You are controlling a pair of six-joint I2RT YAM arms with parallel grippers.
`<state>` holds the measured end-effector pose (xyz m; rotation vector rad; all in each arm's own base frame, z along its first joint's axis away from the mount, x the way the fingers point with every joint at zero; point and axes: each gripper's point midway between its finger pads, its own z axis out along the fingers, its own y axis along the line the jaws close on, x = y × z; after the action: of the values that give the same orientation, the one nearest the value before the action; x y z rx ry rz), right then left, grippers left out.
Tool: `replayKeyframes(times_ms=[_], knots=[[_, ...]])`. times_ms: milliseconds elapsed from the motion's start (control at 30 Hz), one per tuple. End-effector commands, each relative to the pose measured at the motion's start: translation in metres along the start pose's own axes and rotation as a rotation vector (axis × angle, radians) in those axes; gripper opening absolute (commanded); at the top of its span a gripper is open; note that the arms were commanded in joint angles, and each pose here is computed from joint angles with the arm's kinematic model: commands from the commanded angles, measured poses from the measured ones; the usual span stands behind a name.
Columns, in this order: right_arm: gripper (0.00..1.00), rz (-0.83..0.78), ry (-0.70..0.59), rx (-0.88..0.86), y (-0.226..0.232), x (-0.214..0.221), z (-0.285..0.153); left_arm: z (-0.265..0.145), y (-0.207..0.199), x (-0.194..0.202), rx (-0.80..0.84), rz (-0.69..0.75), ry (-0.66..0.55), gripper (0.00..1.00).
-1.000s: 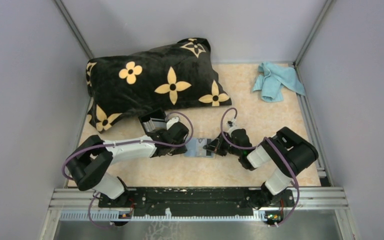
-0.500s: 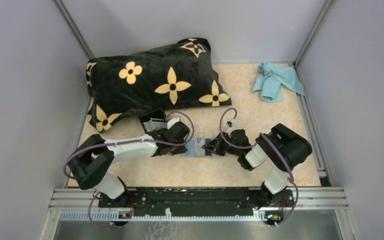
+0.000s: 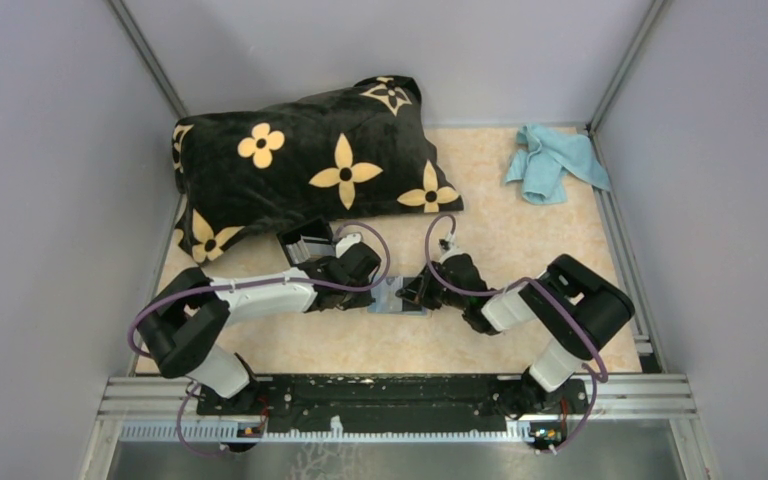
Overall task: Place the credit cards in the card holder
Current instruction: Insert the credit card into the card holder.
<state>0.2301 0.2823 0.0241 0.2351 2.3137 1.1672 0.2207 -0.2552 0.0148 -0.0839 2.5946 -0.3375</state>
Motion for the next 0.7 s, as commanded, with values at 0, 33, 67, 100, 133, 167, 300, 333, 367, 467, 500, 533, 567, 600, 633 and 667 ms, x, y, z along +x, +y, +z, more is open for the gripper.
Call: replayKeyframes(times_ms=[0, 33, 67, 100, 133, 167, 300, 333, 367, 467, 500, 533, 567, 600, 633, 667], knots=[[0.0, -0.067, 0.04, 0.152, -0.03, 0.013, 0.002, 0.009, 0.062, 0.054, -0.204, 0.107, 0.173, 0.16], [0.0, -0.072, 0.042, 0.157, -0.03, 0.013, 0.003, 0.009, 0.062, 0.054, -0.203, 0.109, 0.172, 0.16], [0.0, -0.075, 0.048, 0.161, -0.03, 0.015, 0.004, 0.01, 0.061, 0.054, -0.199, 0.109, 0.171, 0.16], [0.0, -0.081, 0.054, 0.167, -0.031, 0.016, 0.004, 0.01, 0.061, 0.054, -0.199, 0.11, 0.173, 0.16], [0.0, -0.088, 0.062, 0.178, -0.032, 0.018, 0.005, 0.01, 0.06, 0.054, -0.195, 0.109, 0.175, 0.16], [0.0, -0.095, 0.064, 0.184, -0.031, 0.018, 0.007, 0.011, 0.059, 0.054, -0.192, 0.11, 0.176, 0.16], [0.07, -0.133, 0.093, 0.203, -0.026, 0.022, 0.011, 0.013, 0.056, 0.055, -0.18, 0.11, 0.181, 0.17], [0.11, -0.144, 0.097, 0.212, -0.025, 0.023, 0.012, 0.013, 0.056, 0.055, -0.177, 0.109, 0.181, 0.17], [0.16, -0.154, 0.102, 0.222, -0.026, 0.024, 0.011, 0.013, 0.056, 0.055, -0.176, 0.11, 0.181, 0.17], [0.28, -0.188, 0.102, 0.253, -0.023, 0.022, 0.009, 0.013, 0.054, 0.055, -0.168, 0.112, 0.179, 0.18], [0.31, -0.198, 0.099, 0.262, -0.022, 0.02, 0.007, 0.013, 0.054, 0.055, -0.165, 0.111, 0.178, 0.18], [0.33, -0.207, 0.099, 0.271, -0.022, 0.019, 0.005, 0.013, 0.053, 0.055, -0.159, 0.11, 0.177, 0.18], [0.35, -0.214, 0.097, 0.28, -0.022, 0.018, 0.004, 0.013, 0.052, 0.055, -0.154, 0.109, 0.175, 0.18], [0.36, -0.22, 0.099, 0.289, -0.022, 0.018, 0.002, 0.013, 0.051, 0.055, -0.149, 0.107, 0.175, 0.18], [0.38, -0.227, 0.1, 0.299, -0.022, 0.017, 0.001, 0.013, 0.05, 0.054, -0.145, 0.106, 0.174, 0.18], [0.38, -0.231, 0.102, 0.306, -0.023, 0.017, 0.0, 0.013, 0.05, 0.054, -0.143, 0.106, 0.174, 0.18]])
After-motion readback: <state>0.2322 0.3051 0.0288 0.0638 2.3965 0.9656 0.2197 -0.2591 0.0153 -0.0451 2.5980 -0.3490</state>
